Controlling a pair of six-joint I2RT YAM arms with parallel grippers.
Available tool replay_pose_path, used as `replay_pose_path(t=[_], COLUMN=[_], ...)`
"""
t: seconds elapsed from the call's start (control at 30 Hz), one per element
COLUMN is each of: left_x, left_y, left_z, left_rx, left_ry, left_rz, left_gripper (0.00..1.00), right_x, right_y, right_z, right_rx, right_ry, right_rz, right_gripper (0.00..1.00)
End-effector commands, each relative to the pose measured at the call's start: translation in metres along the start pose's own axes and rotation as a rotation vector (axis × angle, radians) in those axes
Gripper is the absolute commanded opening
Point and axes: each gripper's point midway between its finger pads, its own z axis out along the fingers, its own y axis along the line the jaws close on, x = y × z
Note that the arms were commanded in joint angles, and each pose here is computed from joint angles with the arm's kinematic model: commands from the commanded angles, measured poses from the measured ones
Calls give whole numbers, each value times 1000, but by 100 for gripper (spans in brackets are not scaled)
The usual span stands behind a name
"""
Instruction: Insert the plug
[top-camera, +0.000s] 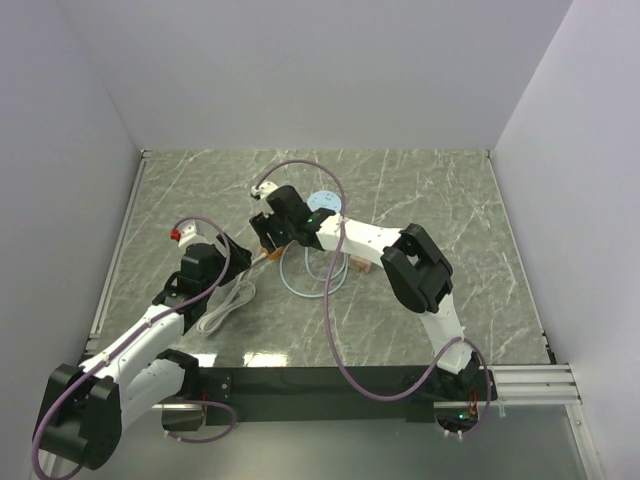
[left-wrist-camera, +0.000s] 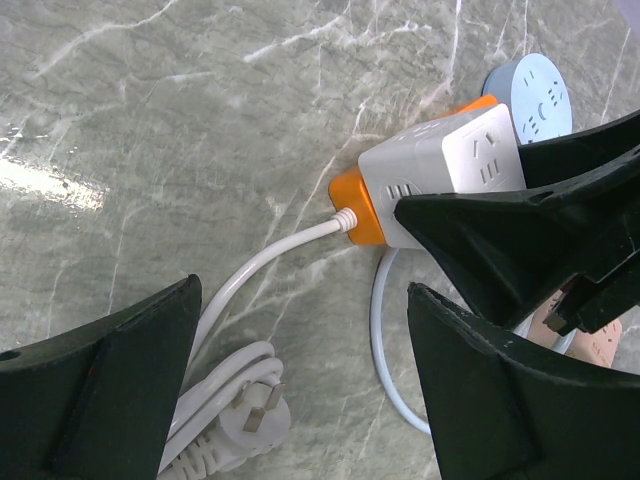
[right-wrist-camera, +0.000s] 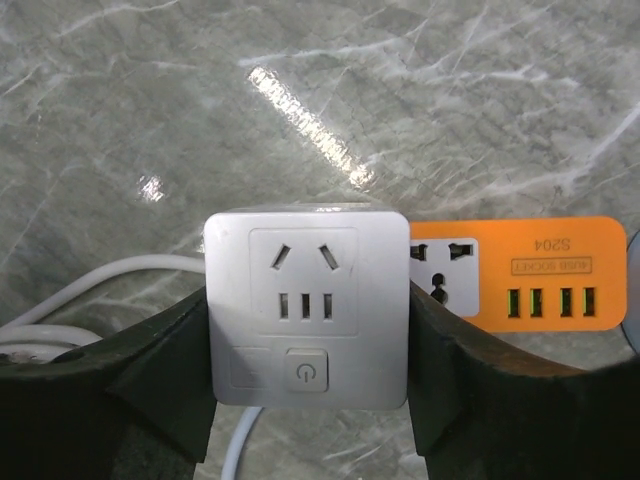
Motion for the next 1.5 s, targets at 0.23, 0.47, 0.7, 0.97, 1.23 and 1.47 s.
replay_pose_path(t=[0.23,0.47,0.7,0.97,1.23,1.47], left_x=[5,9,8,10,12,13], left_y=[-1,0,0,-2,-3,-3], left_z=[2,3,2,3,4,5], left_rx=[27,29,29,41,47,44], left_ry=[15,26,26,33,41,45], left_rz=[12,15,16,15,15,15], left_gripper=[90,90,90,89,90,90], right_x=[-39,-50,-42,-28,-25,-26], right_y=[4,7,9,4,5,5], right_z=[-9,-11,-2,0,-3,-3], right_rx=[45,33,24,45,42,44], right_ry=[-83,-99,-63,-29,-27,-35], right_rz=[-38,-38,-43,-45,-48,-48], right_gripper=[73,77,66,68,74,73])
